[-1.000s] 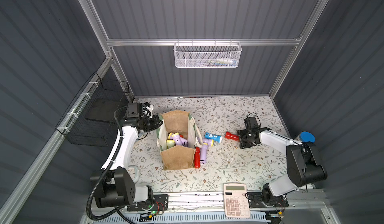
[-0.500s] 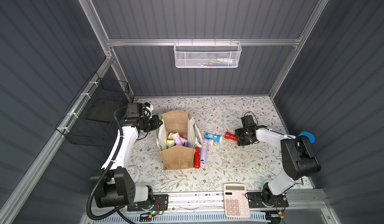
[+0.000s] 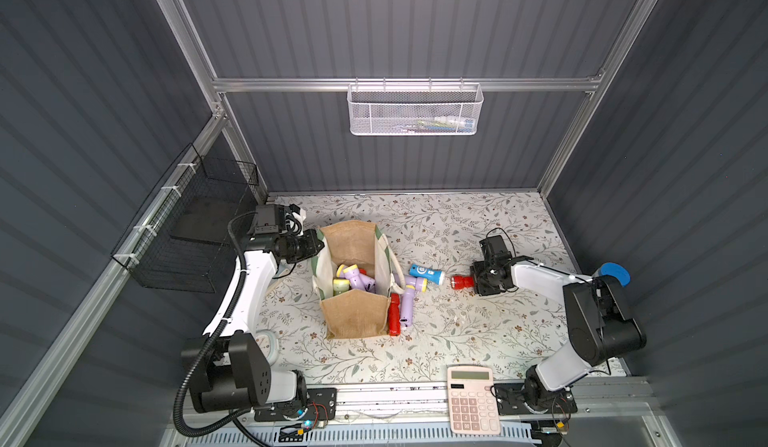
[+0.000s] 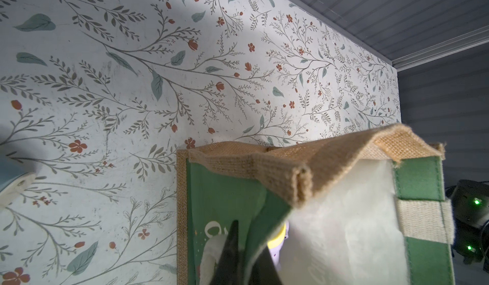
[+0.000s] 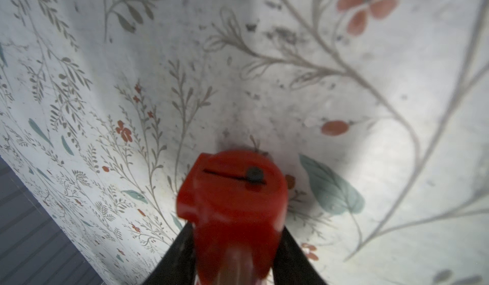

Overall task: Put the flashlights into the tote bags
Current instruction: Pick up the flashlight from the center of the board.

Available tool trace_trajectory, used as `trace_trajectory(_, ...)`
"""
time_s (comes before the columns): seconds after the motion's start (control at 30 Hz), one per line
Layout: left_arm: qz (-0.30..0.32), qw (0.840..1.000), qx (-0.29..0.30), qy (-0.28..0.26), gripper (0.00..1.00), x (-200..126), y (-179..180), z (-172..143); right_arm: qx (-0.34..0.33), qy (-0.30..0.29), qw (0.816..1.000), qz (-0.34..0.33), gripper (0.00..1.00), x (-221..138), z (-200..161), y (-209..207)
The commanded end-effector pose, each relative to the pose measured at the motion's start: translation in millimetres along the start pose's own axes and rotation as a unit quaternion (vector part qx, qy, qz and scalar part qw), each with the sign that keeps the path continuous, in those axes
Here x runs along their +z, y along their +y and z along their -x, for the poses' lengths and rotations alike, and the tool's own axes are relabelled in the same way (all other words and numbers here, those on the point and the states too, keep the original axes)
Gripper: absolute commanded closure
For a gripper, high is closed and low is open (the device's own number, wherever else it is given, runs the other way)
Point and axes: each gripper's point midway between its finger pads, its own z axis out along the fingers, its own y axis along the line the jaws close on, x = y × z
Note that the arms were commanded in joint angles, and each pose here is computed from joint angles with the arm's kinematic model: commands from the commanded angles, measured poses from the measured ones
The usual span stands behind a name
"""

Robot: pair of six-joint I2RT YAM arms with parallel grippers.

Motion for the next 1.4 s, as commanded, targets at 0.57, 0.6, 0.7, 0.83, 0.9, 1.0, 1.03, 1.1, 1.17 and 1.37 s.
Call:
trace_trajectory(0.57,0.002,1.000,-0.001,0.020,0.97,-1,1,-9,-0.126,-0.063,0.990,0.020,0.83,-44,8,16)
trace_trajectory(0.6,0.001,1.000,0.000,0.019,0.97,-1,0,-9,-0.135,-0.066,0.988,0.027,0.83,-49,6,20)
trace_trajectory(0.7,0.002,1.000,0.002,0.016,0.97,-3,0,-8,-0.162,-0.070,0.983,0.044,0.85,-62,3,30)
trace_trajectory(0.83,0.004,1.000,0.003,0.015,0.97,-4,0,-8,-0.203,-0.088,0.972,0.075,0.86,-86,0,47)
trace_trajectory(0.9,0.002,1.000,0.003,0.015,0.97,-4,-1,-8,-0.231,-0.094,0.963,0.097,0.87,-101,-3,60)
trace_trajectory(1.0,0.002,1.000,0.002,0.015,0.97,-4,0,-9,-0.271,-0.099,0.948,0.133,0.87,-123,-12,79)
trace_trajectory(1.03,0.002,1.000,0.002,0.016,0.97,-3,0,-9,-0.282,-0.100,0.943,0.144,0.87,-129,-15,85)
trace_trajectory(1.1,0.001,1.000,0.002,0.015,0.97,-3,-1,-9,-0.310,-0.103,0.930,0.169,0.87,-145,-23,97)
trace_trajectory(1.17,0.001,1.000,0.004,0.014,0.97,-4,-1,-8,-0.339,-0.103,0.915,0.193,0.87,-159,-33,110)
trace_trajectory(1.37,-0.004,1.000,0.006,0.014,0.97,-6,-4,-9,-0.420,-0.096,0.864,0.260,0.84,-203,-75,144)
